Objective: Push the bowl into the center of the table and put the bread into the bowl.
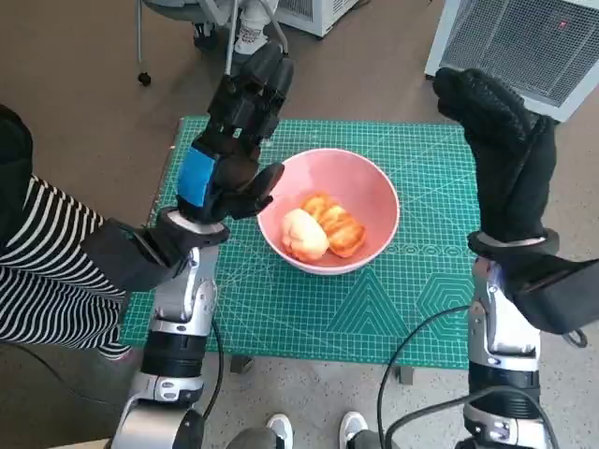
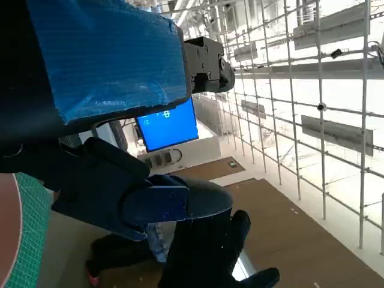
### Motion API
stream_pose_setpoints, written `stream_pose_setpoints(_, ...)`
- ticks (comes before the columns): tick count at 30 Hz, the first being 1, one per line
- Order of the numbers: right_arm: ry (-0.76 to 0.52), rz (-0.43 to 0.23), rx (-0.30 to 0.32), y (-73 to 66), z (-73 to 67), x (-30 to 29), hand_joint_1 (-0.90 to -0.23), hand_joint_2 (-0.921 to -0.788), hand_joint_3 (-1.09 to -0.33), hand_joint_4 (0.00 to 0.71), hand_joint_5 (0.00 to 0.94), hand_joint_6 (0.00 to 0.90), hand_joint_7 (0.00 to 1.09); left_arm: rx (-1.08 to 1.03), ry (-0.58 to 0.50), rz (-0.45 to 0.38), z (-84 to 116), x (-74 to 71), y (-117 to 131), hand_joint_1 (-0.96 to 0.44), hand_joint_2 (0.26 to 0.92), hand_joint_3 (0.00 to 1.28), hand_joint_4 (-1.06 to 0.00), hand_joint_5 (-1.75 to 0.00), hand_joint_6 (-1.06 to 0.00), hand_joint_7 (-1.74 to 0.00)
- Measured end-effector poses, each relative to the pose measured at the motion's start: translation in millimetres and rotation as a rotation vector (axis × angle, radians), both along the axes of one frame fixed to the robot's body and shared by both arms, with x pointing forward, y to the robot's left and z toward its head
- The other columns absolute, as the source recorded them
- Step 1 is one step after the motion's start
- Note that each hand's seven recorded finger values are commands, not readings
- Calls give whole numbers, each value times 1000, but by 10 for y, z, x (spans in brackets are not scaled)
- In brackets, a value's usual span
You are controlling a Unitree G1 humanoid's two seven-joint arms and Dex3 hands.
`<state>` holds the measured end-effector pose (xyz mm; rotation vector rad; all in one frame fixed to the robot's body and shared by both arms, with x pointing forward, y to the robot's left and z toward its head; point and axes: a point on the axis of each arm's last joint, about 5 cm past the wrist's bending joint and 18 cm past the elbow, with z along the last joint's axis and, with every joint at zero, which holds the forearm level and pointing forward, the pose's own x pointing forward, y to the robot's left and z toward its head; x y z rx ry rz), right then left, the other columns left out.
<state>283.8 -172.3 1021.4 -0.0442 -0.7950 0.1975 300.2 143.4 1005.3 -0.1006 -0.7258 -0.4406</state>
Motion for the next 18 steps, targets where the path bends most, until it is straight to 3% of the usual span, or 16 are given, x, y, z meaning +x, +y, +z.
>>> stream_pose_setpoints(18,24,5,-4,0,-27,30,-784,-921,-730,195,1,83,495,-1,-3,-5,-39,10,34,-755,921,454,-82,-45,1,-397)
